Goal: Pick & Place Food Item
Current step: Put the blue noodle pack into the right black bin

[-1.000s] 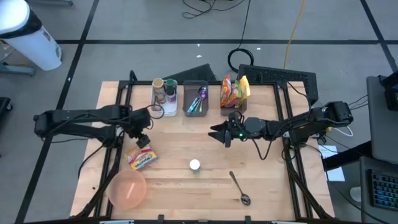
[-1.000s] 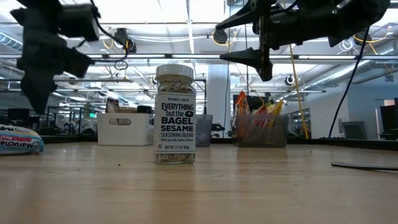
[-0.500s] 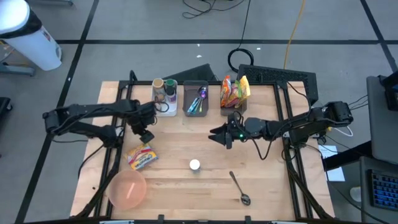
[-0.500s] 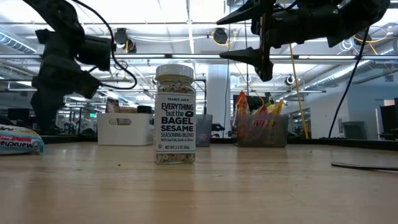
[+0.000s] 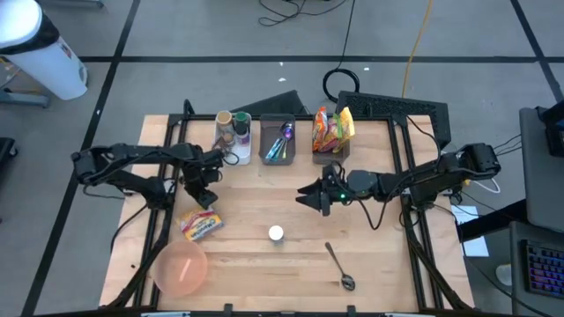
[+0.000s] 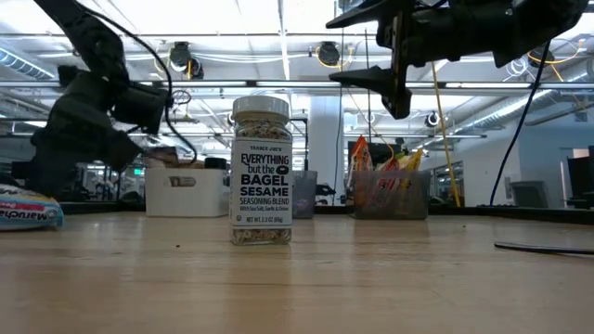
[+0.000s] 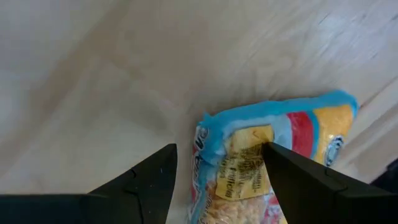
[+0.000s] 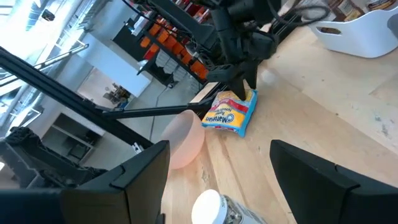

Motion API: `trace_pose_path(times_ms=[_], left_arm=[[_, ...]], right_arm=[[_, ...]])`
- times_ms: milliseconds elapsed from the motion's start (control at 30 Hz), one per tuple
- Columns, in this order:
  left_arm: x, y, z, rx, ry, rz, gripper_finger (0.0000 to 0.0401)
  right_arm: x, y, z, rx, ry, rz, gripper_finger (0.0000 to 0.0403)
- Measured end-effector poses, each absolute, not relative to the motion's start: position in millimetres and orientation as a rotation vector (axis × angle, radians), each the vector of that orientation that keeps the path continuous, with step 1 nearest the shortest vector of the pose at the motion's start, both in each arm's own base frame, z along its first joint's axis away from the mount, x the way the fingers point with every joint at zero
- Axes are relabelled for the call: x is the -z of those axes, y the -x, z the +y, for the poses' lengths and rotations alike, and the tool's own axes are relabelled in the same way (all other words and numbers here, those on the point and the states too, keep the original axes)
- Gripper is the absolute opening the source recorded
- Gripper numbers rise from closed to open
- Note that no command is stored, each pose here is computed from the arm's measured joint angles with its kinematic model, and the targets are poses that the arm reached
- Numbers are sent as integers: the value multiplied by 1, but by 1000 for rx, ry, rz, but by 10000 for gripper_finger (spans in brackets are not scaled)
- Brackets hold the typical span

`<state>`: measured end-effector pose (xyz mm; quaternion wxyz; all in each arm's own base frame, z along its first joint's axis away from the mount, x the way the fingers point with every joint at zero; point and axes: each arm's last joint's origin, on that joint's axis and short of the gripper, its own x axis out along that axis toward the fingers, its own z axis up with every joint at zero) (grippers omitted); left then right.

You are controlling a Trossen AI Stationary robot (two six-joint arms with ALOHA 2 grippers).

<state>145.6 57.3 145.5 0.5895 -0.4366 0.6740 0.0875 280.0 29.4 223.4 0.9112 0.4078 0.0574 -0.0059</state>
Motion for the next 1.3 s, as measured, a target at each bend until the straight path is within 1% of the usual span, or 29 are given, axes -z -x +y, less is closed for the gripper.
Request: trace_pose_path(times_ms=[167, 300, 433, 600, 700, 800, 1067, 1300], left_arm=[[-137, -141, 54, -200, 1086, 1564, 246], [-139, -142, 54, -207, 1097, 1550, 246], [-140, -146, 55, -171, 1126, 1508, 246], [-140, -146, 54, -161, 1136, 1506, 246], [-140, -146, 54, -161, 1136, 1507, 235], [-140, -146, 54, -162, 1136, 1506, 206], [-139, -146, 56, -189, 1097, 1507, 98], [-139, -147, 56, -181, 1080, 1492, 14]], right_arm=[[-223, -280, 30, 11, -841, 119, 270], [-223, -280, 30, 12, -841, 119, 270], [-223, -280, 30, 12, -841, 119, 270], [-223, -280, 30, 12, -841, 119, 270], [-223, -280, 30, 13, -840, 120, 270], [-223, -280, 30, 15, -839, 125, 270], [-223, -280, 30, 16, -839, 126, 270], [-223, -280, 30, 16, -839, 126, 270]])
